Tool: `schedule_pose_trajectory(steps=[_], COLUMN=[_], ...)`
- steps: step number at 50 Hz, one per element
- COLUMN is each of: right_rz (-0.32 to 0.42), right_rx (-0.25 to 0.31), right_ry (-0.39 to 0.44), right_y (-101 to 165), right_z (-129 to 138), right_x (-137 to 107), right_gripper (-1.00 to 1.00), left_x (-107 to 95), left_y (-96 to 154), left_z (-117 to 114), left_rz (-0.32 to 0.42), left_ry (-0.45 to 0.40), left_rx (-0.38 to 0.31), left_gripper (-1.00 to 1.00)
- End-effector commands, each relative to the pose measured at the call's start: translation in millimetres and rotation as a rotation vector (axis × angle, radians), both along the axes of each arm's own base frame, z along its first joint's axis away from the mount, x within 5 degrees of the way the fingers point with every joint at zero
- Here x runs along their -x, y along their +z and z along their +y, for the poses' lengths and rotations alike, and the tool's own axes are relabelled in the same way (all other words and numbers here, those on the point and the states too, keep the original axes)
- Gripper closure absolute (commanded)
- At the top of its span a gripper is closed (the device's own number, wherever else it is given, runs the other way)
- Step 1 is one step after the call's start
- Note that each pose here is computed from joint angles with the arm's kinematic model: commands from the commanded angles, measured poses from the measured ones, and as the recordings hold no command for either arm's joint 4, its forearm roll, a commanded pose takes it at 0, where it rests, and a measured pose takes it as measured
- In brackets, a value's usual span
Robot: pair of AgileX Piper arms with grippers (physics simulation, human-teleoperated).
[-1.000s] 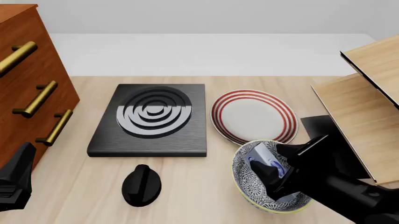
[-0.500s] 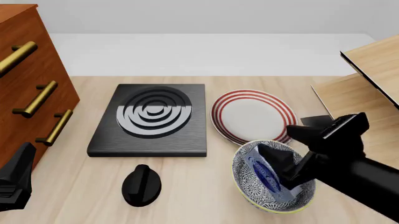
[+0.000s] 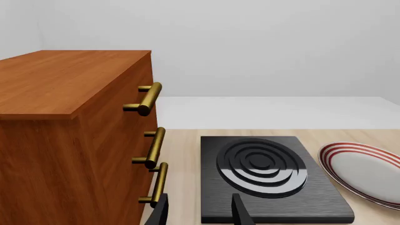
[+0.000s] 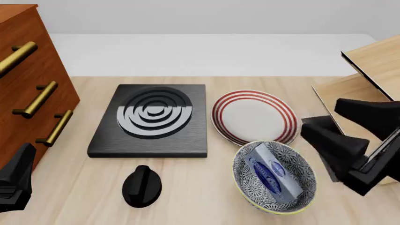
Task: Pick up the cream cheese and put it in the bowl.
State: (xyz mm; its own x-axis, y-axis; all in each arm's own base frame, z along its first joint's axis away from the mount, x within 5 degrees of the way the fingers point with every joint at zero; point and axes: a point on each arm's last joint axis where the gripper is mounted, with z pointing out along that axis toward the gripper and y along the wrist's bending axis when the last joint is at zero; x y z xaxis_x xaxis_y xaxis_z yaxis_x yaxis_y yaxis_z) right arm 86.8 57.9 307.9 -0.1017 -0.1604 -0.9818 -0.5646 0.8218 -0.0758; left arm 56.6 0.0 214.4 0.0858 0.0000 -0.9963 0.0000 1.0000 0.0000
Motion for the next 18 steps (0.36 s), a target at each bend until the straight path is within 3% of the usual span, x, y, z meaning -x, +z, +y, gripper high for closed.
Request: schedule_pose_trajectory(steps=[1,18], right_rz=[-0.070,-0.091], right_rx=[-0.055,-0.104], right_ry=[-0.008,-0.096], right_y=[23,22], right_z=[-25,-51], right_x=[37,75], right_gripper=[-1.00,-1.00], left_x=[0,0], left_y=[0,0], left_z=[0,0], left_rz=[0.000,0.000], left_ry=[0.000,0.000], left_rx=[0.000,0.000], left_gripper=[-1.00,-1.00])
